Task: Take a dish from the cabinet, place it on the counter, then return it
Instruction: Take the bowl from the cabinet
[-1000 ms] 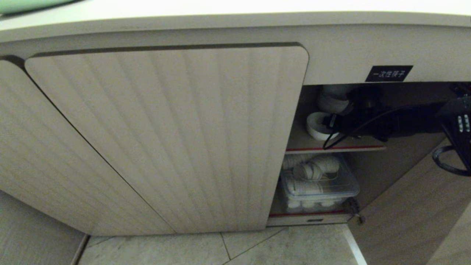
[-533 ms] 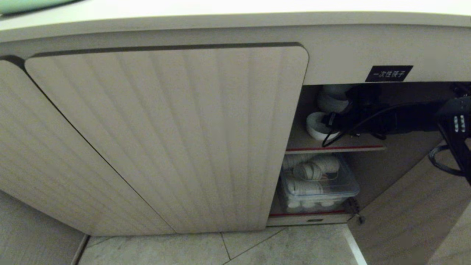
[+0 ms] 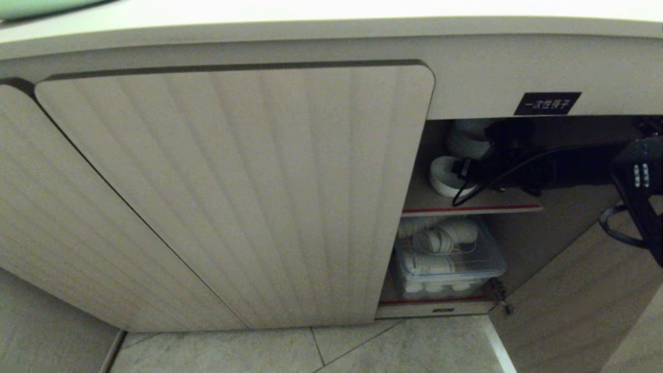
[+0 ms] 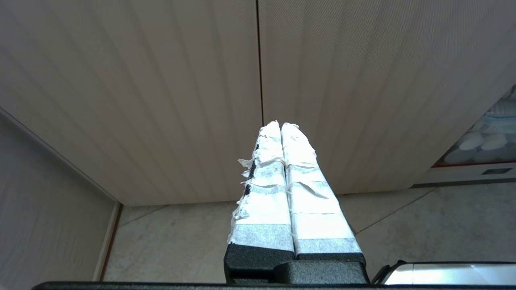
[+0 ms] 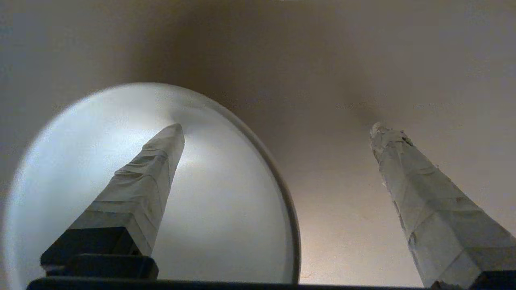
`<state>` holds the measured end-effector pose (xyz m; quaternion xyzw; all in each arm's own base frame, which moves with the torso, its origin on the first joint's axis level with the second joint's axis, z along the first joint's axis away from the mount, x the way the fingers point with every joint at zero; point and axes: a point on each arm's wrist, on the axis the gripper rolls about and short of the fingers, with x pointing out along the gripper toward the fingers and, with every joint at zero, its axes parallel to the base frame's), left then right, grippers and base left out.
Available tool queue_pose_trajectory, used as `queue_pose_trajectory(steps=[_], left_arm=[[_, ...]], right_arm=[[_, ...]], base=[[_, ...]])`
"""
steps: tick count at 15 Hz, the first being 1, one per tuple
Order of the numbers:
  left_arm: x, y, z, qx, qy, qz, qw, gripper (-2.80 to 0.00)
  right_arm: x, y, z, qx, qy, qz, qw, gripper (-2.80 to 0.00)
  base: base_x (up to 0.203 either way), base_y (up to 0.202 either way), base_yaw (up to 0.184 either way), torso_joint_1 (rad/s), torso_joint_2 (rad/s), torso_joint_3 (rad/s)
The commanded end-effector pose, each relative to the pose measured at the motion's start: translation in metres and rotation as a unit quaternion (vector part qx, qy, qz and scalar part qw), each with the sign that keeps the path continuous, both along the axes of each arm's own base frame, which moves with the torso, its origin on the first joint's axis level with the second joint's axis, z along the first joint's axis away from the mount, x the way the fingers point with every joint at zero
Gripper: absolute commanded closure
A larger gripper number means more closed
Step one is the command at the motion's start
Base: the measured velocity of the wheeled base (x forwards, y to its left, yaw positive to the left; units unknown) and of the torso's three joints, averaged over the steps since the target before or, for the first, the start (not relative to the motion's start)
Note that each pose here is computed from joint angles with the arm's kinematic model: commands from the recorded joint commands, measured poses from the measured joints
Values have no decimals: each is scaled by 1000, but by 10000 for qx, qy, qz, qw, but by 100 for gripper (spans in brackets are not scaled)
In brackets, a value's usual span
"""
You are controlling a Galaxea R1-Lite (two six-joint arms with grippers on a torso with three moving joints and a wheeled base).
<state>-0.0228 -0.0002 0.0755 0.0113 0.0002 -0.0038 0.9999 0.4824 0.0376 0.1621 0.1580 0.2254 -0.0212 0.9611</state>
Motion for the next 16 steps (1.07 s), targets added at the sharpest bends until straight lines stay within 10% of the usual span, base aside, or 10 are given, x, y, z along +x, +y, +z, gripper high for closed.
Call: queue_pose_trajectory(steps=[1,16], left_arm=[[0,0,0,2,-2,0,10000,0],[0,0,0,-5,-2,0,10000,0]], right_arm=[[1,1,-1,8,6,3,10000,-280],[3,1,5,57,-161,-14,9999,-280]], base=[[0,0,0,0,0,0],[0,0,0,0,0,0]])
